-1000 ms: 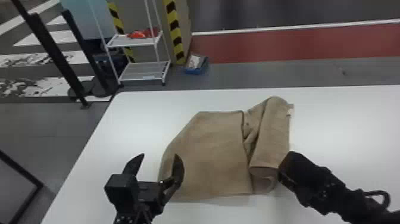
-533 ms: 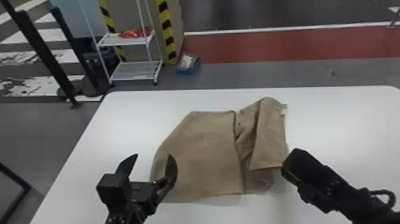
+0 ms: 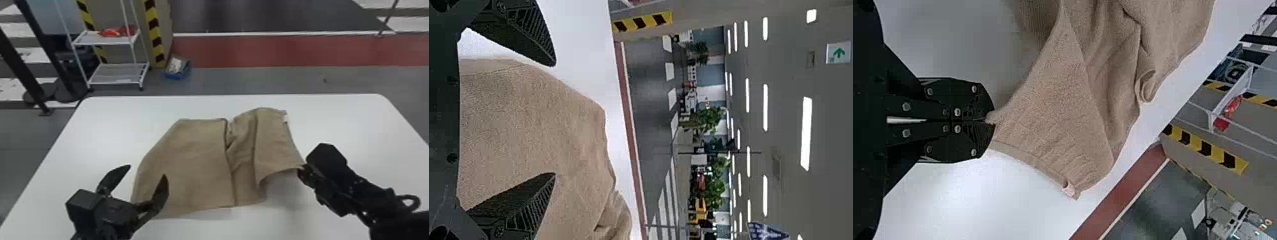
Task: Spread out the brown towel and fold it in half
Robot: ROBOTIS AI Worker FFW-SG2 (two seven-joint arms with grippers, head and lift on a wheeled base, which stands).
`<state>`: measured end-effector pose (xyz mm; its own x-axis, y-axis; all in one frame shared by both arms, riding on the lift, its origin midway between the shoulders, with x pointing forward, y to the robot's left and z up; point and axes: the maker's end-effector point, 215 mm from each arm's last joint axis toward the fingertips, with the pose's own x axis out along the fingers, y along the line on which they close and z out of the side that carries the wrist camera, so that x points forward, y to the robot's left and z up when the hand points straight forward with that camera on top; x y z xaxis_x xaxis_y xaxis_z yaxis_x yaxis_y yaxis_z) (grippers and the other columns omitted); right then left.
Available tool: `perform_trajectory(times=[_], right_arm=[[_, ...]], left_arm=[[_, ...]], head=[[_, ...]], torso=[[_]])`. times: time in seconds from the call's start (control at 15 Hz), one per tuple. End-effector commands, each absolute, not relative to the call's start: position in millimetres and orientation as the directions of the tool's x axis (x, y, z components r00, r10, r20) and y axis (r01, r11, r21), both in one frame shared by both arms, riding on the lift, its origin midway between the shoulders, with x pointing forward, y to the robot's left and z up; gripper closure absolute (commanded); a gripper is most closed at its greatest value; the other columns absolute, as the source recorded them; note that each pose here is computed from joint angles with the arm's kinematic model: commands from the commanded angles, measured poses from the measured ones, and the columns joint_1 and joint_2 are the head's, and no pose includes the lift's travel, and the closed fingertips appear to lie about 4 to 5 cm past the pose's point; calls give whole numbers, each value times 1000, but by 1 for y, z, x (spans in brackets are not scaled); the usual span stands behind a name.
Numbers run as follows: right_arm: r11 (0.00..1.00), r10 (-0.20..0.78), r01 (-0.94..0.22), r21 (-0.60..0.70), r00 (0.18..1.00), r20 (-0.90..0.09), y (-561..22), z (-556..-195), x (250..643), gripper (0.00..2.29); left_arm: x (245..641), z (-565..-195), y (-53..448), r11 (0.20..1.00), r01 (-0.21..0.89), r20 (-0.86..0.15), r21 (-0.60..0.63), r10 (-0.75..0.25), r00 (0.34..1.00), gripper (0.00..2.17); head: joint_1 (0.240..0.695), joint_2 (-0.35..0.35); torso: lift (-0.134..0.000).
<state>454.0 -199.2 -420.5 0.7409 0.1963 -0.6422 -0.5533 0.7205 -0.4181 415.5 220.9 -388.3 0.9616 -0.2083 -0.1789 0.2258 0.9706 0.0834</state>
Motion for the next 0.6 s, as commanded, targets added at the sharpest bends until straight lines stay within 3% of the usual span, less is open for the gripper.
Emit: perform_trajectory(times=[0.0, 0.2, 0.53], right_arm=[[743, 161, -524, -417, 744, -649, -217, -420, 455, 1247], [795, 134, -480, -369, 734, -666, -237, -424, 459, 1244], [871, 150, -421, -253, 718, -680, -250, -439, 447, 1244]], left_arm=[[412, -376, 226, 953, 273, -175, 134, -248, 953, 100], [402, -379, 221, 913, 352, -235, 205, -303, 923, 103], [357, -404, 204, 869, 458, -359, 186, -374, 855, 147]], head=[[695, 30], [695, 7], [695, -45]], torso=[[-128], [-128], [-128]])
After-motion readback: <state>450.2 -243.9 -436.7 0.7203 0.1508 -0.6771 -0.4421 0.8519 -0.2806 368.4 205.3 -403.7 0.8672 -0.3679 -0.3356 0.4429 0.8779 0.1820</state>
